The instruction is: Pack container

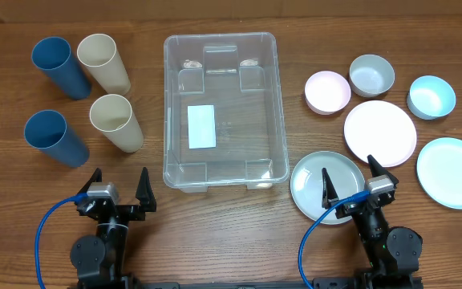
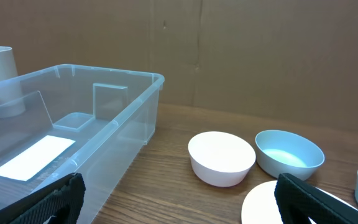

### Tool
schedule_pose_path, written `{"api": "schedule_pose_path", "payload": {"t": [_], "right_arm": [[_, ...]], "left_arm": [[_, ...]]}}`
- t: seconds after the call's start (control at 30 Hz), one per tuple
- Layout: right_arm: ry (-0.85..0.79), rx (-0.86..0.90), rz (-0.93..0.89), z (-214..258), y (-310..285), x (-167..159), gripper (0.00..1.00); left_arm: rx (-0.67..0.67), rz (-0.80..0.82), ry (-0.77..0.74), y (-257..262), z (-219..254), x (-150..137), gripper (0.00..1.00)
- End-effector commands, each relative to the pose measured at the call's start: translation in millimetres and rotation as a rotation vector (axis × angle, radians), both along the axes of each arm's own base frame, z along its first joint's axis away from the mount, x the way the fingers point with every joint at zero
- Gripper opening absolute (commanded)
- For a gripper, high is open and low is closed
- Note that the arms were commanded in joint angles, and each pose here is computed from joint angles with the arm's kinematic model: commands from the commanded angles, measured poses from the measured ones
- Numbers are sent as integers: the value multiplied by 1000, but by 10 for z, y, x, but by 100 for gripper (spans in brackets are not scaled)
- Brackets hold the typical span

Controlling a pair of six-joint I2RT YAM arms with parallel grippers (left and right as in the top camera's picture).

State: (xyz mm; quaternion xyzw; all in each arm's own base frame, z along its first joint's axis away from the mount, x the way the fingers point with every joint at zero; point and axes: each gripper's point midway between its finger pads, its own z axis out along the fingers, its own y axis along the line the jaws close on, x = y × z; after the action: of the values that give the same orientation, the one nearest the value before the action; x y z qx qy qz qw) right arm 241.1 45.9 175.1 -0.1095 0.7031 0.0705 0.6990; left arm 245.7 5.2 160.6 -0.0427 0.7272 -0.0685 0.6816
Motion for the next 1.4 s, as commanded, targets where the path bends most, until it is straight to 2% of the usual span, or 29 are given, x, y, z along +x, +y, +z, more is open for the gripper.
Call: {"api": "schedule_pose_path", "payload": {"t": [0.0,0.63,1.13,1.37], "right_arm": [[-7,8,-10,-8,-16,3,100],[-19,7,-10,22,-16,3,100],[-120,11,36,277,59,-35,100],[-71,154,41,663,51,-153,100]], "left_arm": [[20,3,-7,10,6,-3,100],[20,3,-7,10,6,-3,100],[20,3,-7,10,6,-3,100],[20,3,-7,10,6,-3,100]]}}
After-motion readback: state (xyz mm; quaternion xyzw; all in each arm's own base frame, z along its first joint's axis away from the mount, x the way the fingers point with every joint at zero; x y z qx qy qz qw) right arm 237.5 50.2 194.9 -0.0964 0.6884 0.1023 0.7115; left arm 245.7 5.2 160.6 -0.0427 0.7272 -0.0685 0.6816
